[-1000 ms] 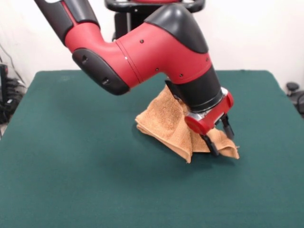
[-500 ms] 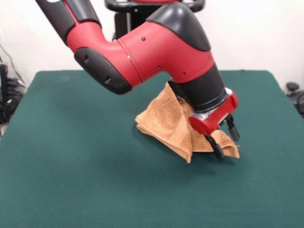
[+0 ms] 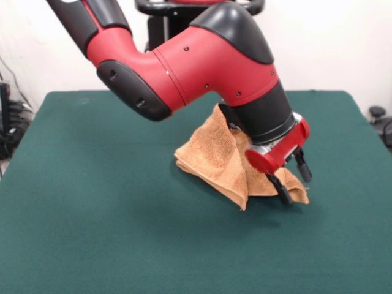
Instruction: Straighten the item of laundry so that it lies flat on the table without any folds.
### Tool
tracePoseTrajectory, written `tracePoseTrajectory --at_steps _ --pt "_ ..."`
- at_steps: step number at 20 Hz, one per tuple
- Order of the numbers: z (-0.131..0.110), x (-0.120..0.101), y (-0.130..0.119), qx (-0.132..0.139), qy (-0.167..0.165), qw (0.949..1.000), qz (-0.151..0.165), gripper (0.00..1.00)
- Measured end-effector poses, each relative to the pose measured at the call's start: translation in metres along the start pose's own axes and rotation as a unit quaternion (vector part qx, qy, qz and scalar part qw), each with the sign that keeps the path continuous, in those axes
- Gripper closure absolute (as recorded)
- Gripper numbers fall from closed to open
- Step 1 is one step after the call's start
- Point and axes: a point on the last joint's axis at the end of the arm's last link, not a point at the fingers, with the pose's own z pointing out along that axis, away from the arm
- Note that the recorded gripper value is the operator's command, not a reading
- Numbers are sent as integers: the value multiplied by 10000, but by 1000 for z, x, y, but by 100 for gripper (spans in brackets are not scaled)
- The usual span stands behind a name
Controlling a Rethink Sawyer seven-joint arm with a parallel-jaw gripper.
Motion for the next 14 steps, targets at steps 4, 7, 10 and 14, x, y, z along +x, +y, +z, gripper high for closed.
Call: tracePoseTrajectory --at_steps 4,7,10,14 --pt "0 0 0 0 0 10000 0 0" --pt "0 0 0 3 3 10000 -10 0" --pt "1 0 0 4 5 10000 -14 0" --pt "1 0 1 3 5 10000 -18 100"
